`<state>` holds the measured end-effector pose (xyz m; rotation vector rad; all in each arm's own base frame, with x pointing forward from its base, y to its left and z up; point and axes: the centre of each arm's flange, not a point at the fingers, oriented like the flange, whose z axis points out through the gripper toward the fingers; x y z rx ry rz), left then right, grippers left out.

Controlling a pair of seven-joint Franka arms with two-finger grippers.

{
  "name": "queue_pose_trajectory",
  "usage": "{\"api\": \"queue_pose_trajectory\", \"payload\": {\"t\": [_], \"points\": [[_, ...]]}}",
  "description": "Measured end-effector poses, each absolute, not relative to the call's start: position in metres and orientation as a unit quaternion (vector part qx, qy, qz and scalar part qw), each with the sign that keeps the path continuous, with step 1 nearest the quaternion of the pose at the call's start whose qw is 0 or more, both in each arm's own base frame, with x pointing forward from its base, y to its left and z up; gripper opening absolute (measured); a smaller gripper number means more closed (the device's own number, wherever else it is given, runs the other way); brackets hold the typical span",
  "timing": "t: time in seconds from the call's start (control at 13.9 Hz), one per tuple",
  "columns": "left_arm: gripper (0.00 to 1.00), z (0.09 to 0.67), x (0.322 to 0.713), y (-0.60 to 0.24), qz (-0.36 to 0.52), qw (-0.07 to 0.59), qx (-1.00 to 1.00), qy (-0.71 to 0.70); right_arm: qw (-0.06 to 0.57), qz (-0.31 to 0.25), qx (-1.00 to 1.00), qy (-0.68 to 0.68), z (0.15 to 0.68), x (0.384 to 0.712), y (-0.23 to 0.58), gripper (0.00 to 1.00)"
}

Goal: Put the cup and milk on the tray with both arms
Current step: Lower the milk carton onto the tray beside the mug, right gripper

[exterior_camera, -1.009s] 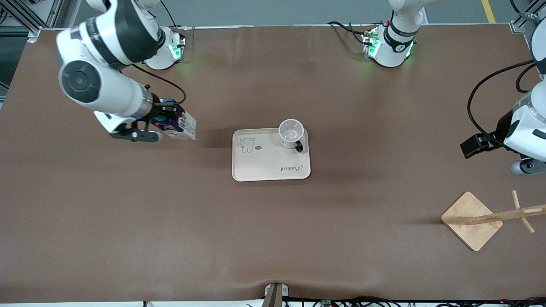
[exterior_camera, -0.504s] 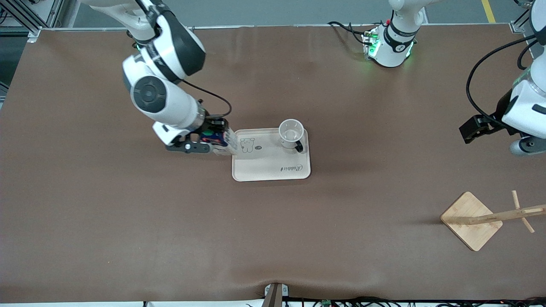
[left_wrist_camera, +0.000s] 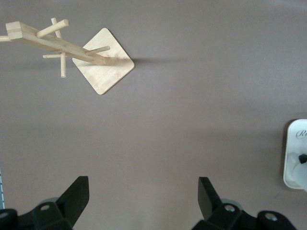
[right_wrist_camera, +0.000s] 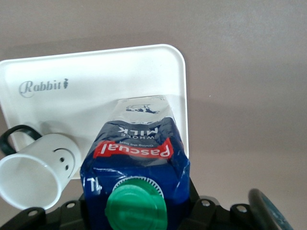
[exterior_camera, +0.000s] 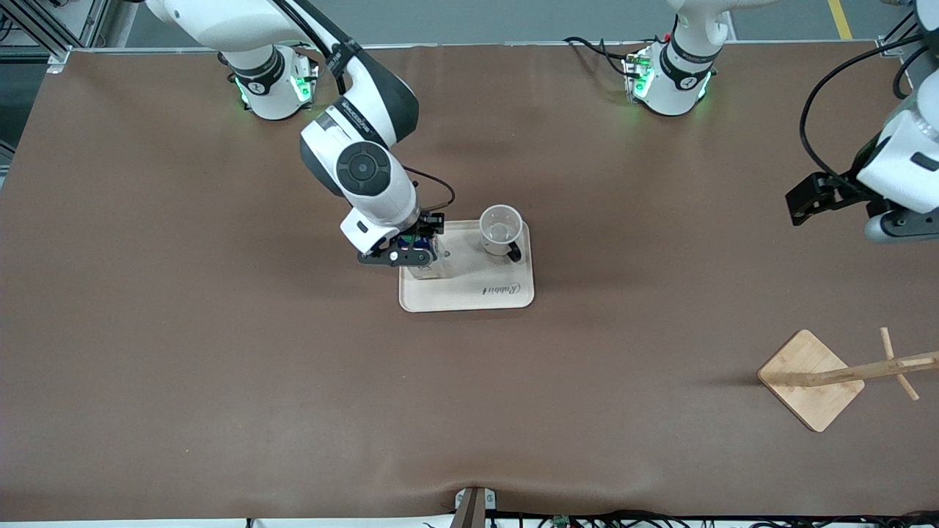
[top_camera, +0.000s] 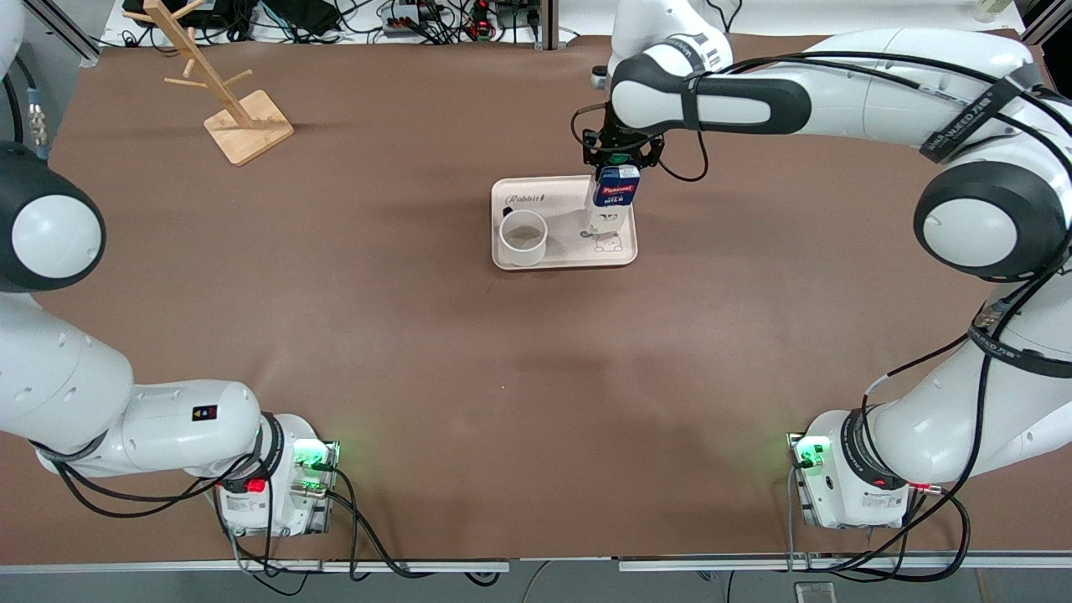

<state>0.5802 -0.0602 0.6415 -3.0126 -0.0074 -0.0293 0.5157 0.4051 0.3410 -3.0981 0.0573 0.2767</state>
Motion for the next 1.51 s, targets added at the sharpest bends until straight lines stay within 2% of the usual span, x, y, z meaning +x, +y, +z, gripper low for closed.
{"api": "queue_pose_trajectory", "payload": {"t": [0.36,0.79,0.86,0.94,1.01,1.15,1.51], "points": [[1.00,0.642,0.547,-0.054,-0.011,0.070,-0.997,0.004,0.013,0.090,-0.996,0.019,0.345,0.522,0.405,0.70],[1.00,0.637,0.543,-0.063,-0.002,0.046,-0.999,0.007,0.003,0.100,-0.995,0.015,0.331,0.522,0.405,0.70],[1.00,0.637,0.543,-0.065,-0.002,0.046,-0.999,0.006,0.002,0.100,-0.995,0.014,0.331,0.522,0.406,0.76],[1.00,0.637,0.543,-0.066,-0.002,0.045,-0.999,0.005,0.001,0.099,-0.995,0.012,0.331,0.521,0.407,0.76],[1.00,0.637,0.543,-0.067,-0.002,0.045,-0.999,0.004,-0.001,0.098,-0.995,0.010,0.331,0.520,0.408,0.81],[1.00,0.638,0.543,-0.067,-0.003,0.045,-0.999,0.003,-0.001,0.095,-0.995,0.009,0.334,0.522,0.409,0.99],[1.00,0.639,0.542,-0.071,-0.004,0.045,-0.999,0.006,-0.024,0.114,-0.993,0.018,0.402,0.544,0.396,1.00]]}}
